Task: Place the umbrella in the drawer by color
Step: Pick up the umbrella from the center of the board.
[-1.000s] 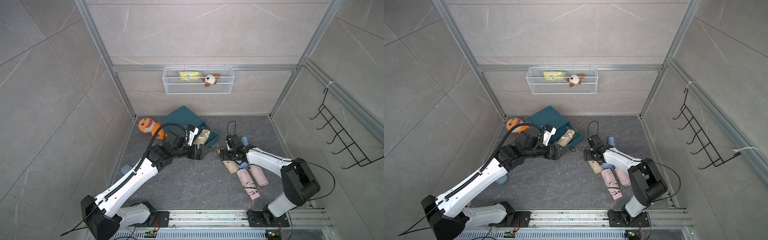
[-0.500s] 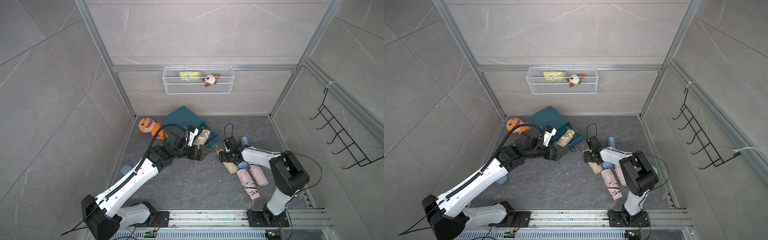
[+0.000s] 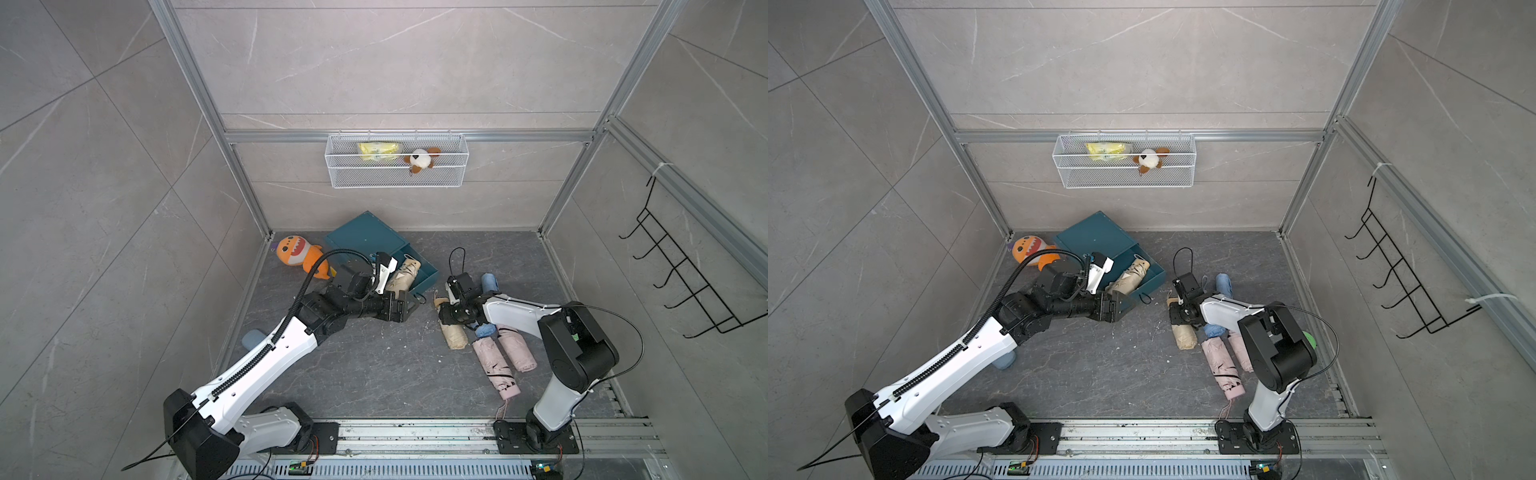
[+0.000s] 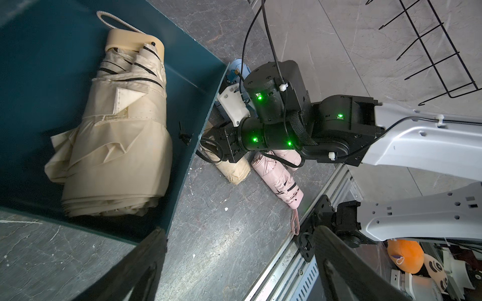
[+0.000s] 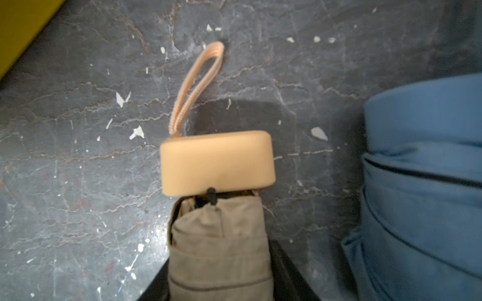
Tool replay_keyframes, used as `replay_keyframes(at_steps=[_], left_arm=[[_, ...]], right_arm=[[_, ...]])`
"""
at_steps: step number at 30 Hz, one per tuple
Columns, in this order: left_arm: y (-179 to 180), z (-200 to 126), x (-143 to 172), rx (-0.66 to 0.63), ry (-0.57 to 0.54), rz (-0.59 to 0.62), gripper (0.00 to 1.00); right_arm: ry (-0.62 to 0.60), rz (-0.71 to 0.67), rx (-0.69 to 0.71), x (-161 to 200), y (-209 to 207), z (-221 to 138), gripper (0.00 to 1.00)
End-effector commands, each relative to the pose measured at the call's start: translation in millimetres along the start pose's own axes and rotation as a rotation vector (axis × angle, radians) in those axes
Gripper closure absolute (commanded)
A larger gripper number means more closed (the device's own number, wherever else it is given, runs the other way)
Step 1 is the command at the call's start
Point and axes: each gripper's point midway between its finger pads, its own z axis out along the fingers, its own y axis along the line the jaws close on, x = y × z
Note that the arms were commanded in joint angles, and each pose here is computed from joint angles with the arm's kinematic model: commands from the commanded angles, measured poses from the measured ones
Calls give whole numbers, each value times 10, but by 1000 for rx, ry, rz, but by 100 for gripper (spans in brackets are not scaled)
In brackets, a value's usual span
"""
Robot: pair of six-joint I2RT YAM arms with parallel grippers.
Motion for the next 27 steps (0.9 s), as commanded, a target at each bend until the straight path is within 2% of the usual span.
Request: replay_keyframes(at_steps=[1,5,12,27], left_arm=[[-64,-74,-86,19,-44,37,9],[-48,-78,-99,9,-48,37,9],[-12,-97,-132,-12,-58,32,9],[158,-421,-332,-96,-127,18,9]], right_arm=[[26,7,-7,152,-20,-135,58],[6,10,-12,197,-38,-289,64],[-56,24,-39,190,-22,-646,66],[-297,14,-139,-285,214,-1873,66]])
